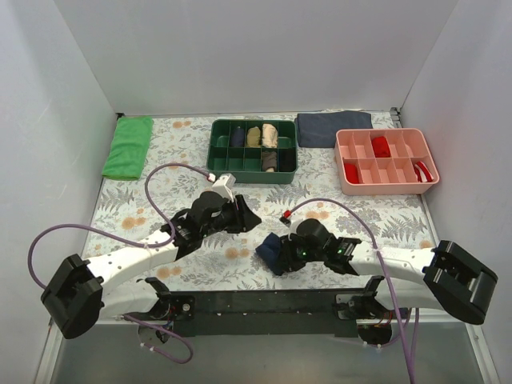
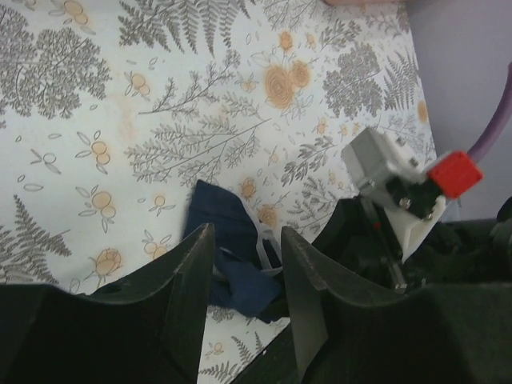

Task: Roll the underwear
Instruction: Roll the underwear to the center of the board.

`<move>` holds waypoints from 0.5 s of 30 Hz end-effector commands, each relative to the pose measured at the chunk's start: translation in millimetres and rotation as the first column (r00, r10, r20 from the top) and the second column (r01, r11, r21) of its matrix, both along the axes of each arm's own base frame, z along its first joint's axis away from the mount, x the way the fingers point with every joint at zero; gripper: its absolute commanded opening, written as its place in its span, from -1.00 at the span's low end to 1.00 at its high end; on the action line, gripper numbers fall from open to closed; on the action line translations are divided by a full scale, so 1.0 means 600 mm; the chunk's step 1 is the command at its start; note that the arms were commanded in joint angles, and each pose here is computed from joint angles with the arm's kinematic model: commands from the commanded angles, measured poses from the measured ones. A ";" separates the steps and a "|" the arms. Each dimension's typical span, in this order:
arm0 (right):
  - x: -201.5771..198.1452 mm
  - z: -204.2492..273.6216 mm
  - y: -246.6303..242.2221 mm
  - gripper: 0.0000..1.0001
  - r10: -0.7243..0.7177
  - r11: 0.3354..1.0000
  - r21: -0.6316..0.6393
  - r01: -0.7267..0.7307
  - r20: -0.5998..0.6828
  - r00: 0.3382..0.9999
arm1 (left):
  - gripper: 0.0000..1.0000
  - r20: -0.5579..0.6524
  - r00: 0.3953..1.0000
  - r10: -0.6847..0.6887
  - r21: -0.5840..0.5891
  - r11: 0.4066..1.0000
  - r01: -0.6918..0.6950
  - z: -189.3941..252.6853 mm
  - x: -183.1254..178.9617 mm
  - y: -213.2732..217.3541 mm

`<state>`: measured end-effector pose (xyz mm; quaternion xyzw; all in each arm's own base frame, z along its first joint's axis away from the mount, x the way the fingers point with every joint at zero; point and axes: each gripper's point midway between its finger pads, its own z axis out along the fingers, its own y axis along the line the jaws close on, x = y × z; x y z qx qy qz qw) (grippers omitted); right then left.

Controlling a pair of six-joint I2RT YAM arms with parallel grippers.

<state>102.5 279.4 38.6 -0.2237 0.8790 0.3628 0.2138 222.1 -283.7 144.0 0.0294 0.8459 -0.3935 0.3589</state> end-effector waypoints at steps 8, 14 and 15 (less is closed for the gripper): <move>-0.009 0.021 0.012 -0.84 0.055 0.977 0.213 0.004 -0.271 0.961 | -0.33 -0.008 0.992 -0.125 -0.005 0.992 0.125 -0.009 -0.049 0.007; -0.010 0.006 0.005 -0.85 0.042 0.968 0.243 0.056 -0.381 0.924 | -0.72 -0.016 0.967 -0.254 -0.018 0.967 0.254 -0.018 -0.079 -0.013; -0.008 0.007 0.005 -0.85 0.027 0.964 0.254 0.078 -0.388 0.921 | -0.72 -0.019 0.962 -0.271 -0.013 0.962 0.271 -0.022 -0.085 -0.015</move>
